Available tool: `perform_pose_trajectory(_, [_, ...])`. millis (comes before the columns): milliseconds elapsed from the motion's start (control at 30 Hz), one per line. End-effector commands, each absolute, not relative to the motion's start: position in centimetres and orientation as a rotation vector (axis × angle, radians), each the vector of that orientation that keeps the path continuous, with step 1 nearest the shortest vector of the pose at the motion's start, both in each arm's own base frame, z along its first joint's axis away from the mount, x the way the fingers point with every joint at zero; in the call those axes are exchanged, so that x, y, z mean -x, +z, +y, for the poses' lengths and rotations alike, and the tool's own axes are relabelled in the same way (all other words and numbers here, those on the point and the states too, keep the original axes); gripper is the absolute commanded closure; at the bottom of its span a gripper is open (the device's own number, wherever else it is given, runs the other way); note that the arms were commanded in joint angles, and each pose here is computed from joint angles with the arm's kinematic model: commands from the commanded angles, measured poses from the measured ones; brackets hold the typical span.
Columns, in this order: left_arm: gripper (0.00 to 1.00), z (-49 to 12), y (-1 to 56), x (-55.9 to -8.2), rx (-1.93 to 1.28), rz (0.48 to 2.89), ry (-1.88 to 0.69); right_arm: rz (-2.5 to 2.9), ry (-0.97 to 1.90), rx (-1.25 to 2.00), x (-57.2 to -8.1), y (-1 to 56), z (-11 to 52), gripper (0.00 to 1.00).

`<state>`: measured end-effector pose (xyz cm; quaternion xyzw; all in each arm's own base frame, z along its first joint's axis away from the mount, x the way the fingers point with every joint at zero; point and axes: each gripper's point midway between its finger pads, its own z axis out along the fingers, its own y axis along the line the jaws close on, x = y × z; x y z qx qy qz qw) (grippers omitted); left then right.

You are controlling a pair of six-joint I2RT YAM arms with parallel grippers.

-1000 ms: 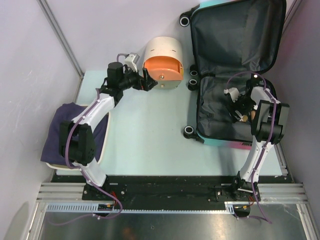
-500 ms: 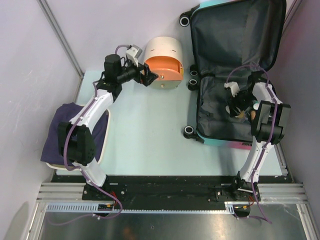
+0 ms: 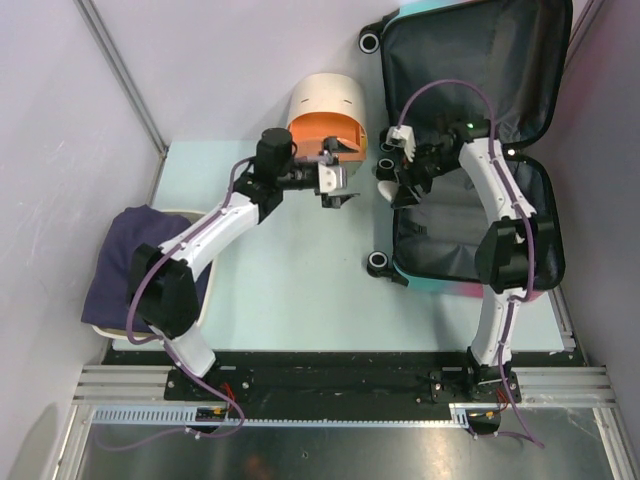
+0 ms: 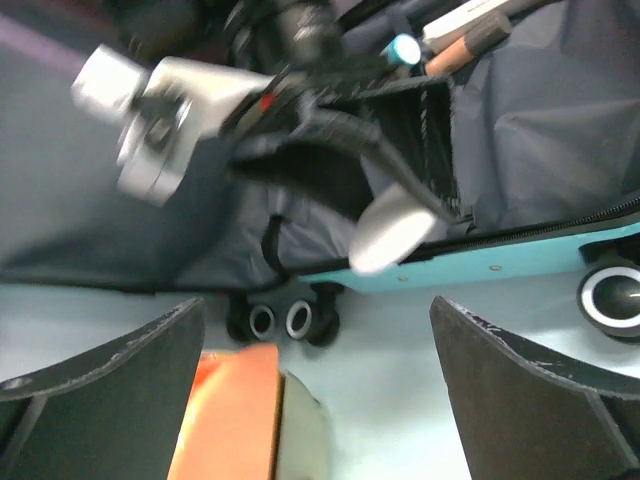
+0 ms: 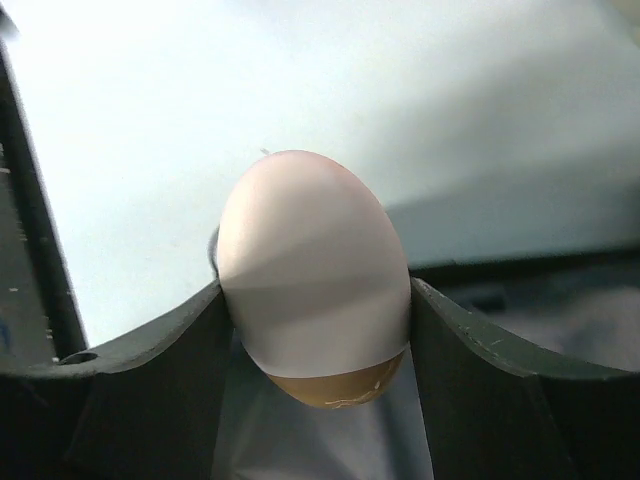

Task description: Open, take out, and arrange the luggage

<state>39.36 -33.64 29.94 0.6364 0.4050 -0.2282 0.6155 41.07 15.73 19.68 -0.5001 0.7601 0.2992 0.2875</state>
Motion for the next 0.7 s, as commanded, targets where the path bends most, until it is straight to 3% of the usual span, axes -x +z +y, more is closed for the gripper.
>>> perform_pose_trajectory(0, [0.01, -35.4, 30.8, -37.4, -1.620, 0.543, -0.362, 1.988, 1.091, 1.302, -38.5, 21.8, 19.6, 0.62])
perform_pose_trajectory(467, [0.09, -35.9, 25.6, -34.1, -1.776, 0.387, -0.328, 1.947, 1.277, 1.395, -34.6, 22.3, 23.9, 0.64])
perform_pose_trajectory(667, [0.31, -36.3, 24.5, -33.7, -1.810, 0.356, -0.321, 1.956, 1.320, 1.437, -33.5, 21.9, 25.2, 0.64])
